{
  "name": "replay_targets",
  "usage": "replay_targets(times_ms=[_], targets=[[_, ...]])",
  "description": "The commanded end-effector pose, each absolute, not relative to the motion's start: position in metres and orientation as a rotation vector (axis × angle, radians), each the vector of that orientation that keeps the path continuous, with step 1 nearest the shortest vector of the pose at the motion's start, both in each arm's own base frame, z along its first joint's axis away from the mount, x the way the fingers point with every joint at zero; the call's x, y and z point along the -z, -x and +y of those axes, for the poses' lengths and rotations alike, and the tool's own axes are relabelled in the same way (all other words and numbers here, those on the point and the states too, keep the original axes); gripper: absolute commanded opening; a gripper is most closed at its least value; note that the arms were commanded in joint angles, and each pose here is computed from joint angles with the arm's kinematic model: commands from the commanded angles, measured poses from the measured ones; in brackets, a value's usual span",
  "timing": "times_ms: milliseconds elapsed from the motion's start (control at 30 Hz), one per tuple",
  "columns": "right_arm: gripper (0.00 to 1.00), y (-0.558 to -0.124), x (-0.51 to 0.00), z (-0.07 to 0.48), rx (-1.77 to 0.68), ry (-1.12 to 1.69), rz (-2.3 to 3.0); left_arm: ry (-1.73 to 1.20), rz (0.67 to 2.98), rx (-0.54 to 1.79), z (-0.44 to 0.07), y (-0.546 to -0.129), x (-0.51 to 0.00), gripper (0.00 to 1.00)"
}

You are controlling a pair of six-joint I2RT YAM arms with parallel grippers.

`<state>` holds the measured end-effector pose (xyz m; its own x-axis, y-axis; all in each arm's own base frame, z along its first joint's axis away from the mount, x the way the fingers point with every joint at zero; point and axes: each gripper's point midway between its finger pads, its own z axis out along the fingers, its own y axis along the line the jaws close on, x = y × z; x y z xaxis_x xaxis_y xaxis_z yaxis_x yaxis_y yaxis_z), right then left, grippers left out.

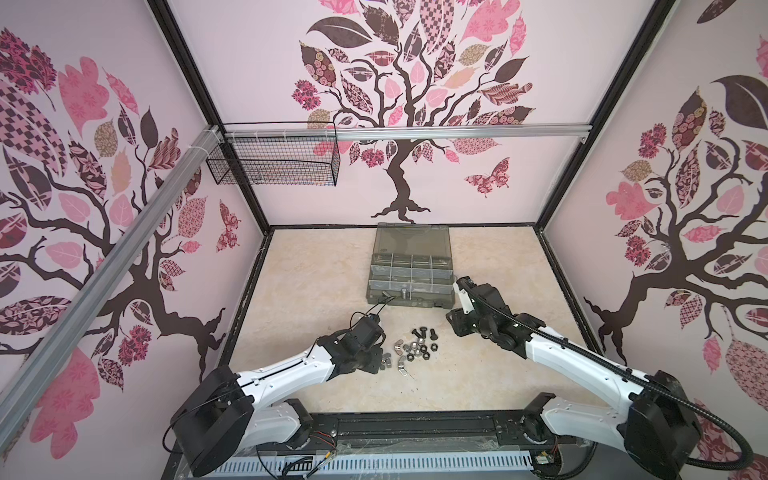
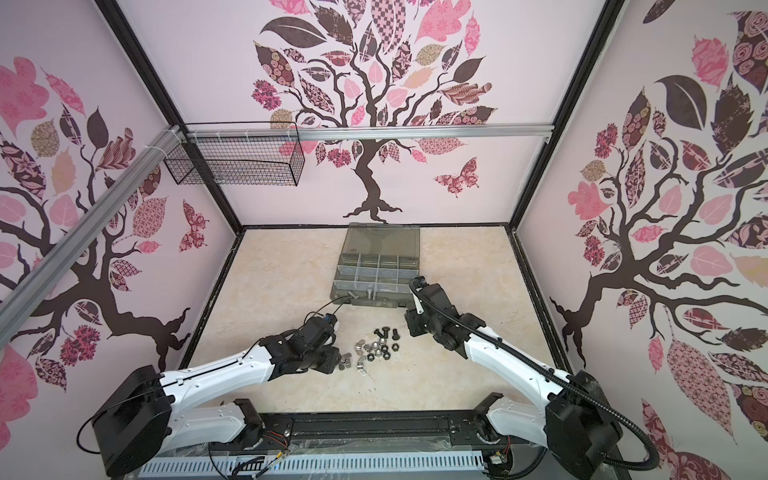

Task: Sort the screws and nuts into containers
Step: 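Lower the left gripper and grasp a silver wing nut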

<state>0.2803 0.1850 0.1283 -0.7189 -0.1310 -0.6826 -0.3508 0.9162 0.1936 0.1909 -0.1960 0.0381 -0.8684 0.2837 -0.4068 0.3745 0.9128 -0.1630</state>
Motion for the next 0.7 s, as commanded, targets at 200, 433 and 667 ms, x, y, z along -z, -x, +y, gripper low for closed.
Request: replay_targets(times_ms=[200, 433, 667], targets=[[0.44, -0.282, -0.136, 0.183, -0.406, 0.320, 2.343, -0.565, 2.648, 0.369, -0.222, -0.204, -0.047, 0.44], [0.44, -0.282, -0.134, 0.184, -0.412, 0.316, 2.347, -0.595, 2.665, 0.375, -0.229, -0.203, -0.038, 0.44], [0.44, -0.282, -0.132, 0.184, -0.413, 0.317, 2.351, -0.614, 2.671, 0.339, -0.231, -0.206, -0.032, 0.41]])
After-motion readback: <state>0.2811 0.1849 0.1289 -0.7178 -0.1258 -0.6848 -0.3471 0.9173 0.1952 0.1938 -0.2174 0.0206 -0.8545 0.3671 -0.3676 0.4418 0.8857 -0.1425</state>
